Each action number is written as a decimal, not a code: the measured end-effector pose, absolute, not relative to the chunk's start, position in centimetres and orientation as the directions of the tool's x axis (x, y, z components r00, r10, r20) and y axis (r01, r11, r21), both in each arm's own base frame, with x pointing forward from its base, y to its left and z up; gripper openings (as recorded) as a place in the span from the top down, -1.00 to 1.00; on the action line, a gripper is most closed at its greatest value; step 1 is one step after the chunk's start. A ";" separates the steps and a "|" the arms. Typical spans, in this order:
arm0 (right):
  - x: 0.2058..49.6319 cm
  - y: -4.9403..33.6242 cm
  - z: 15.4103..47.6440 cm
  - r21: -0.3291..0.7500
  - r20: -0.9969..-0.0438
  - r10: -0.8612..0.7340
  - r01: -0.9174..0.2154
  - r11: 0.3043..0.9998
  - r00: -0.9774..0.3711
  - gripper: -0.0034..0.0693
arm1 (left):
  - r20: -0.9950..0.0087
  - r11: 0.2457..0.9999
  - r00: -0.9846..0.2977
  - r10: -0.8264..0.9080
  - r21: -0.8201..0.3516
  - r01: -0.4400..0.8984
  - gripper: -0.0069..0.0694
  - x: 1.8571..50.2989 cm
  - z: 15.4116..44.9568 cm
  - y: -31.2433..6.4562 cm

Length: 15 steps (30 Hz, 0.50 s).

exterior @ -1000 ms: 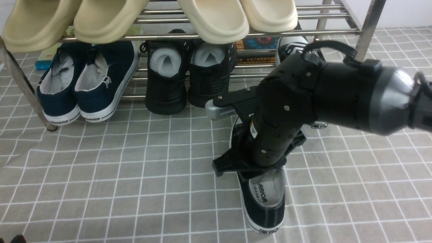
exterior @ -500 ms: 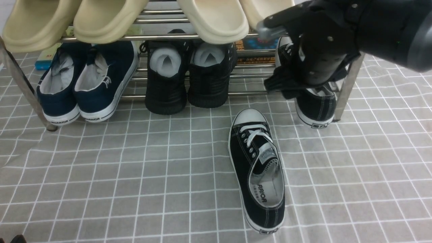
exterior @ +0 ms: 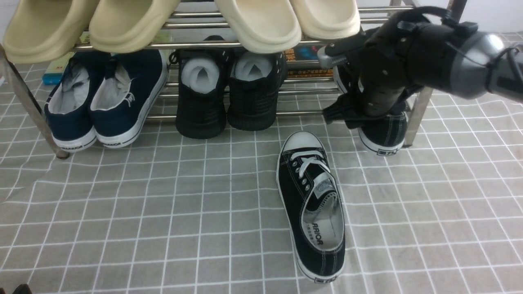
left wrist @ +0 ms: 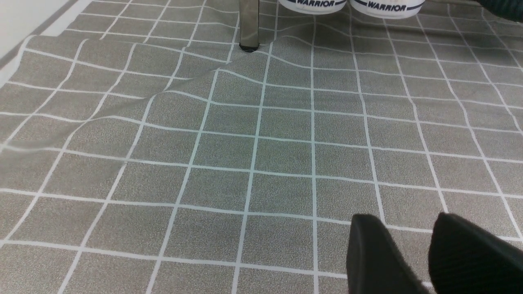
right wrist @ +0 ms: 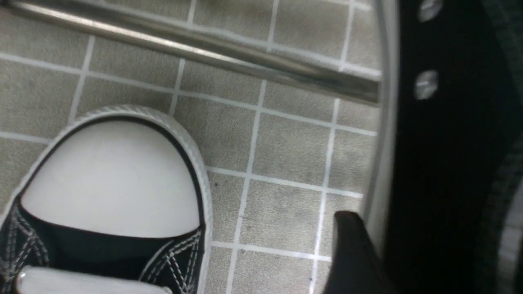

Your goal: Take the shoes off the shelf with your hand from the grey coffee tablecloth.

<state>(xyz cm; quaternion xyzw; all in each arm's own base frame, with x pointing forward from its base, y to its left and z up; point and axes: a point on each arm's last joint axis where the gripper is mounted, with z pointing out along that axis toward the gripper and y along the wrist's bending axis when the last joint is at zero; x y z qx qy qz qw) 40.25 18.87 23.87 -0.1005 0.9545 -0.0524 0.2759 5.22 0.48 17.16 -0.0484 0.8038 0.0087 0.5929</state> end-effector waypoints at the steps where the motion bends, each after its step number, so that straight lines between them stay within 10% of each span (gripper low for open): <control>1: 40.3 18.9 23.6 -0.157 -0.512 -0.222 -0.164 0.974 -0.830 -0.02 | -0.954 0.995 -0.292 -0.067 -0.043 -0.088 0.19 5.2 17.2 0.5; 8: 39.3 18.8 24.5 -0.144 -0.473 -0.197 -0.145 0.979 -0.859 0.84 | -0.954 0.995 -0.292 -0.067 -0.043 -0.088 0.19 5.2 17.2 0.5; 15: 34.0 18.2 30.5 -0.138 -0.371 -0.172 -0.129 0.982 -0.913 0.85 | -0.954 0.995 -0.292 -0.067 -0.043 -0.088 0.19 5.2 17.2 0.5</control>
